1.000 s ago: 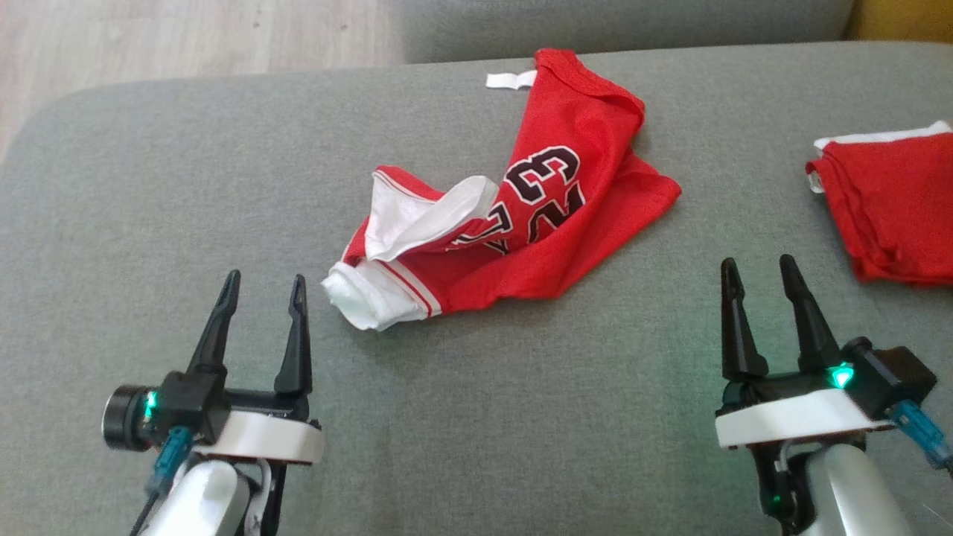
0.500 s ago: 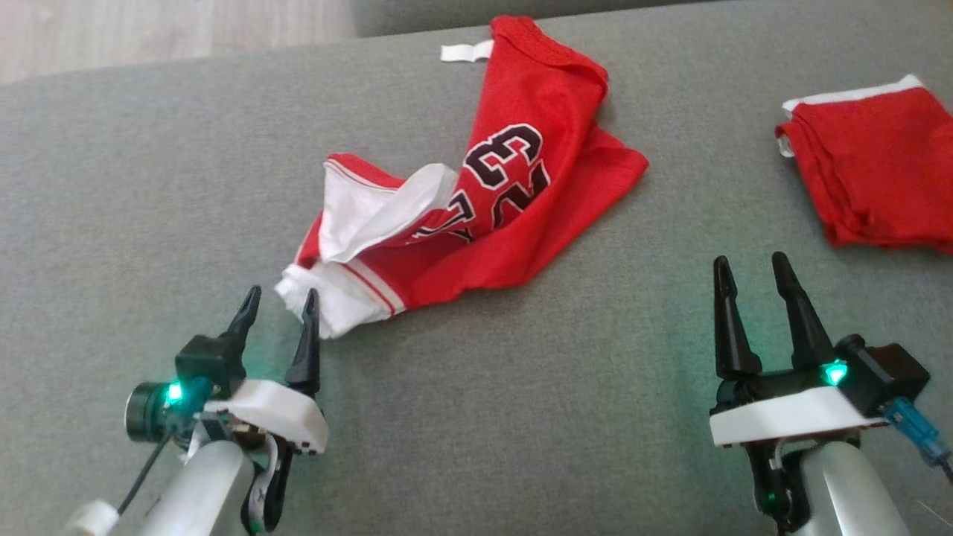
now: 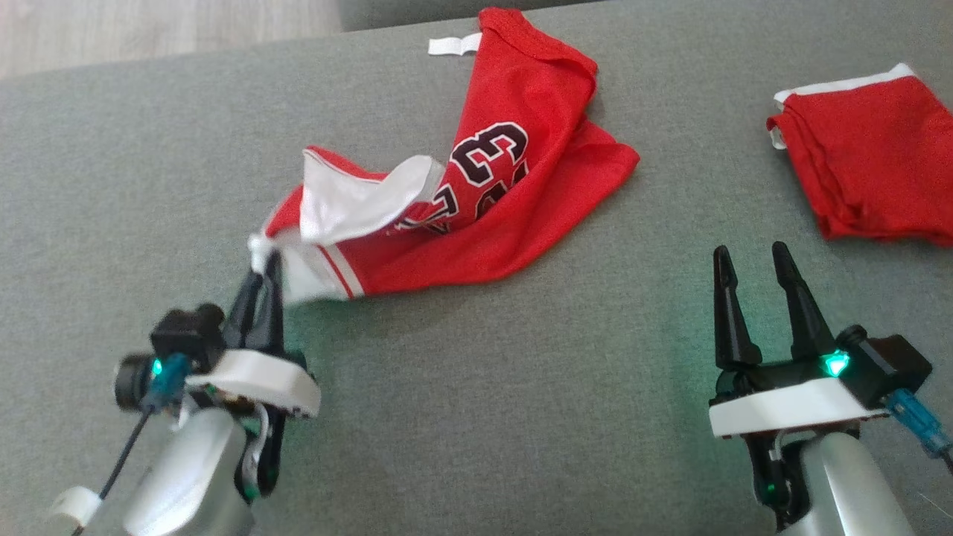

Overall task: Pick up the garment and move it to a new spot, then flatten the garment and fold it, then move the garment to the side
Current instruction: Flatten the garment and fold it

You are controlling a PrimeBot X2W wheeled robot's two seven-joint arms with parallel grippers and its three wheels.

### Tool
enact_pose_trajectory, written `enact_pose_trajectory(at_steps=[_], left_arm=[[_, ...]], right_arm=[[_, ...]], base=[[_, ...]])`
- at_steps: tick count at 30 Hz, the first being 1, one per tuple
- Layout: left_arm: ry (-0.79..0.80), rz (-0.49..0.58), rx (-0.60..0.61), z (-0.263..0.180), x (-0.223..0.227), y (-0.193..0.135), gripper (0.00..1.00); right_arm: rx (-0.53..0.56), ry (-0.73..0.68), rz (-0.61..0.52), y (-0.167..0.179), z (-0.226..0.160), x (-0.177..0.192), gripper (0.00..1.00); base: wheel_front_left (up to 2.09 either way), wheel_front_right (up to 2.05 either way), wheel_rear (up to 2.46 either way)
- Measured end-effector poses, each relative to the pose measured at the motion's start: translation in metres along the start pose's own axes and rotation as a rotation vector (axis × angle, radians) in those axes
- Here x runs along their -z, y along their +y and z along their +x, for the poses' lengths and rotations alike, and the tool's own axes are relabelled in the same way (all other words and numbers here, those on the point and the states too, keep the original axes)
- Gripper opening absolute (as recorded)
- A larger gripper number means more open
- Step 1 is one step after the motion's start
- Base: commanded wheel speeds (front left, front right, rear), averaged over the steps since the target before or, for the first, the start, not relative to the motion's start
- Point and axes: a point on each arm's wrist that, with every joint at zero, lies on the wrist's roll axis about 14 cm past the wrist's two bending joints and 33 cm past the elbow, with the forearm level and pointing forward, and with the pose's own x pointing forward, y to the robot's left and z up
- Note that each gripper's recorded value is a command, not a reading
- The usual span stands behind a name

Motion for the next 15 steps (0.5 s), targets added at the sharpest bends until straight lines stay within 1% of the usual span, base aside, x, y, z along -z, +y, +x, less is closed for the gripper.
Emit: enact_pose_trajectory(at_steps=[2, 5, 7, 8, 11, 13, 15], left_arm=[[-0.104, 0.023, -0.007, 0.002, -0.027, 0.002, 0.0], [-0.25, 0.086, -0.04, 0.0, -0.072, 0.009, 0.0], [-0.32, 0.121, -0.062, -0.006, -0.094, 0.013, 0.0], [-0.335, 0.144, -0.066, -0.009, -0.098, 0.014, 0.0], [-0.316, 0.213, -0.077, -0.022, -0.089, 0.018, 0.0], [-0.246, 0.229, -0.105, -0.034, -0.066, 0.025, 0.0], [-0.138, 0.238, -0.124, -0.047, -0.034, 0.031, 0.0]], right_arm=[[-0.008, -0.007, 0.0, 0.003, 0.0, -0.002, 1.0], [-0.023, -0.019, 0.0, 0.008, 0.001, -0.006, 1.0], [-0.035, -0.026, 0.001, 0.012, 0.002, -0.009, 1.0], [-0.042, -0.029, 0.001, 0.014, 0.002, -0.01, 1.0], [-0.062, -0.035, 0.009, 0.021, 0.003, -0.012, 1.0], [-0.074, -0.037, 0.013, 0.026, 0.003, -0.013, 1.0], [-0.087, -0.04, 0.014, 0.03, 0.004, -0.014, 1.0]], base=[[0.0, 0.0, 0.0], [0.0, 0.0, 0.0], [0.0, 0.0, 0.0], [0.0, 0.0, 0.0], [0.0, 0.0, 0.0], [0.0, 0.0, 0.0], [0.0, 0.0, 0.0]])
